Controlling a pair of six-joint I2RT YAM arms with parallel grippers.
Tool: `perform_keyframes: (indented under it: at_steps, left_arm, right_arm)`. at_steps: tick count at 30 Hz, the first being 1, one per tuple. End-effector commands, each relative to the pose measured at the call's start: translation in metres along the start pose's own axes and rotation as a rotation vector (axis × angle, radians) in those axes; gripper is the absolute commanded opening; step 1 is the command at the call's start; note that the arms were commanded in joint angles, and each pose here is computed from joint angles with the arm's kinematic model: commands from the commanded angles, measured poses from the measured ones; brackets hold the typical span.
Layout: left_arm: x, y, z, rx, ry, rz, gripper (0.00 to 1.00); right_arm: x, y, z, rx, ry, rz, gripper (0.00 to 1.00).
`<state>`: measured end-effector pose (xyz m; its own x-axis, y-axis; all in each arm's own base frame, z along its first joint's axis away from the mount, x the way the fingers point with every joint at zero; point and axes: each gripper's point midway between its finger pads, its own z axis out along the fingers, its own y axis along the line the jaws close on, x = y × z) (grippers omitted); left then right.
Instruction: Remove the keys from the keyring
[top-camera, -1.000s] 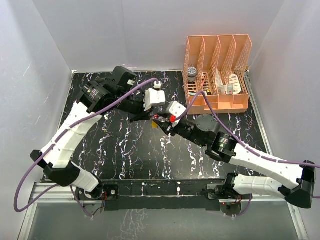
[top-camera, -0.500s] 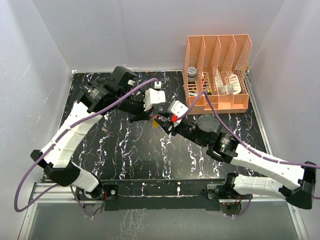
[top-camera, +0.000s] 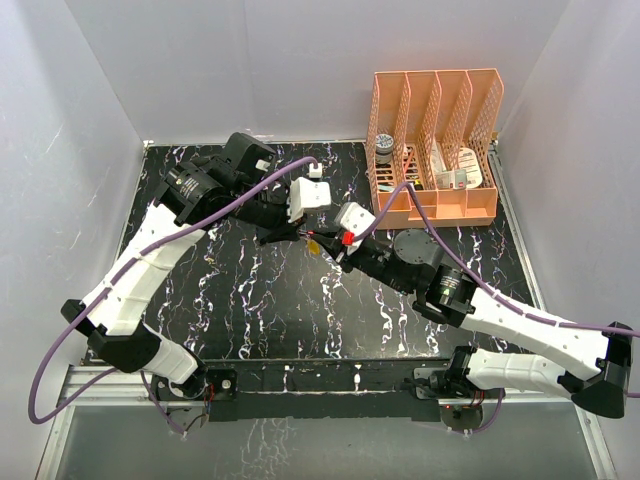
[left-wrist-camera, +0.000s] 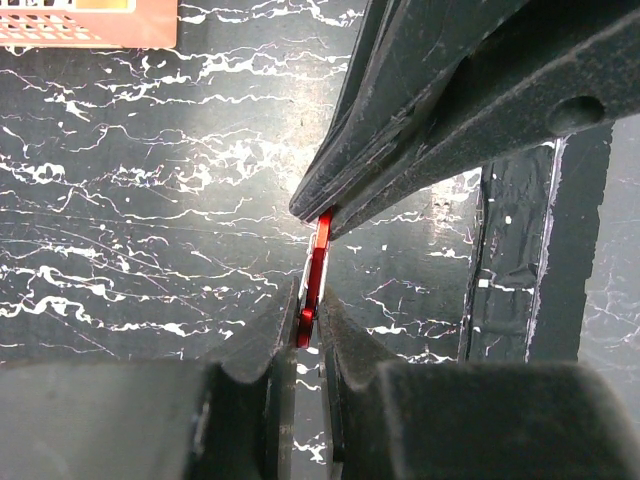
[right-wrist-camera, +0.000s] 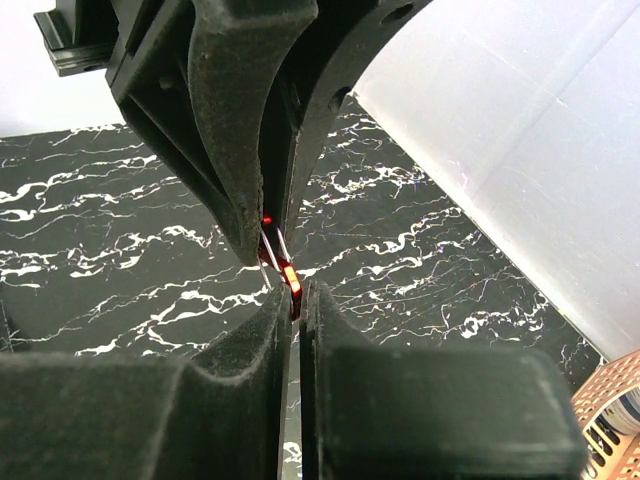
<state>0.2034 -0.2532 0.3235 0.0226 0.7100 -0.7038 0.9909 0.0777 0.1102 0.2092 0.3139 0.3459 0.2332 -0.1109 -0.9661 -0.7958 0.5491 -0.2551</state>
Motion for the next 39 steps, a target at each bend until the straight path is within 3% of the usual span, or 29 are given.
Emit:
perform_keyframes:
  at_steps: [1,11,20,28,31,35,39]
  left_arm:
    - [-0.004,-0.003,-0.004,-0.003,-0.022,0.01,0.0]
    - [-0.034,0.003,-0.018,-0.112,-0.215,0.051,0.35]
    - [-0.043,0.031,-0.04,-0.348,-0.3,0.044,0.51]
    - [-0.012,0.072,-0.031,-0.596,-0.21,0.071,0.52]
    - [-0.014,0.075,-0.037,-0.696,-0.27,0.169,0.6]
    - [-0.033,0.073,-0.065,-0.836,-0.455,0.269,0.63]
    - [-0.045,0.069,-0.084,-0.875,-0.526,0.283,0.55]
  right_arm:
    - [-0.034,-0.006,0.0,0.012,-0.097,0.013,0.0]
    - [-0.042,-0.013,-0.003,0.052,-0.123,0.038,0.0]
    - [-0.047,-0.031,-0.006,0.152,-0.126,0.077,0.0]
    - [-0.053,-0.042,-0.005,0.206,-0.119,0.111,0.0]
    - [-0.053,-0.042,-0.003,0.211,-0.12,0.127,0.0]
    - [-0.053,-0.043,-0.003,0.219,-0.122,0.138,0.0]
    - [-0.054,-0.045,-0.004,0.233,-0.125,0.145,0.0]
